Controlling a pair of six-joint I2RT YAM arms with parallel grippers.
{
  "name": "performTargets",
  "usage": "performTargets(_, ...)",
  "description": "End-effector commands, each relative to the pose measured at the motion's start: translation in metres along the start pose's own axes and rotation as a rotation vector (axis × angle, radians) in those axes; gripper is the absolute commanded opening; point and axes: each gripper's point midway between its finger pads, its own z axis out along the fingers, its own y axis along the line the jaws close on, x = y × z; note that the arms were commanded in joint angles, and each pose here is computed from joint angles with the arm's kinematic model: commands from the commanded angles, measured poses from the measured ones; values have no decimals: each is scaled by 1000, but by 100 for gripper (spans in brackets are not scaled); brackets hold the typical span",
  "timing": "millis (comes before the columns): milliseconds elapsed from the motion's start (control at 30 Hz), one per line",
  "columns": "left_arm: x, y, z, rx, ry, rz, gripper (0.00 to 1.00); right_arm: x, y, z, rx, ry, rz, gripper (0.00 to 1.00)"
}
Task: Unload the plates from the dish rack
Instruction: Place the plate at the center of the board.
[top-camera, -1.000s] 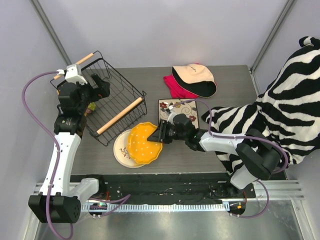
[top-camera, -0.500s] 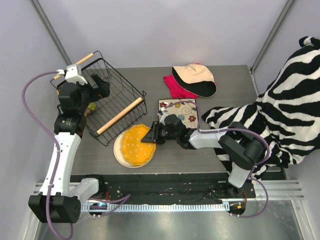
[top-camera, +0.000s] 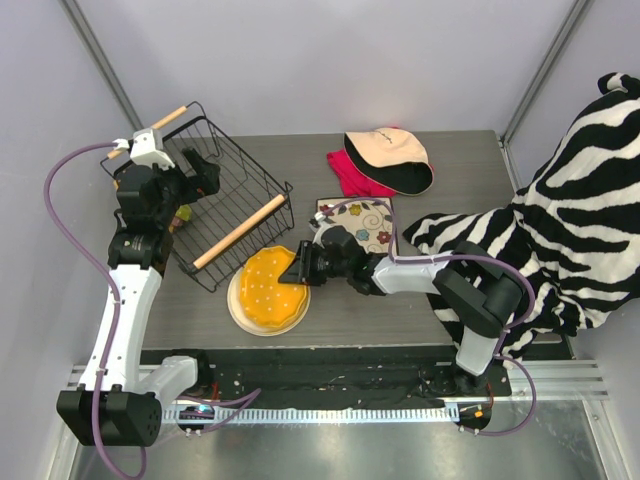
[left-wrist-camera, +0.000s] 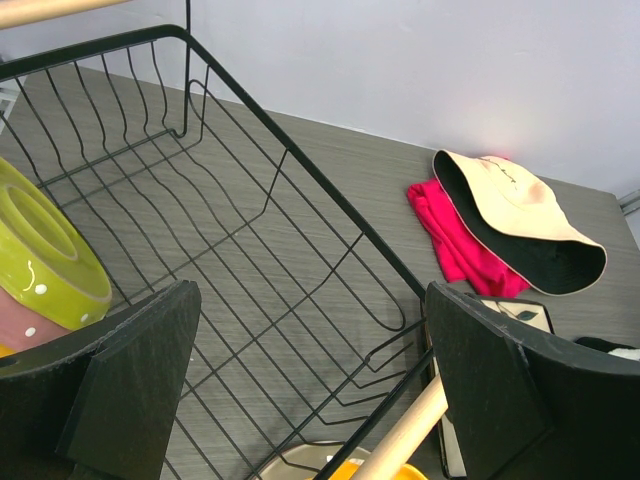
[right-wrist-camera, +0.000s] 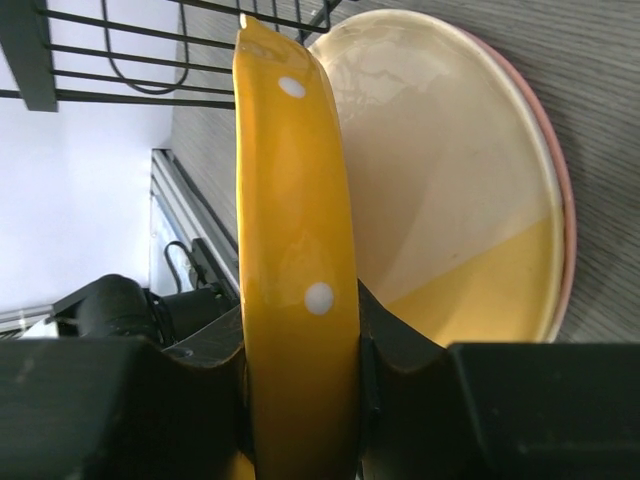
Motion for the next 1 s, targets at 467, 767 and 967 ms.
performTargets(467,-5,-4,0,23,-24,0,100,-31,22,-5,20,-120,-140,51)
performTargets(767,-5,-5,0,31,-22,-3,100,-36,19,-14,112,-151,-223,60)
performTargets(967,-5,-6,0,33,-25,-4,100,-36,7,-16,207,-143,-258,60)
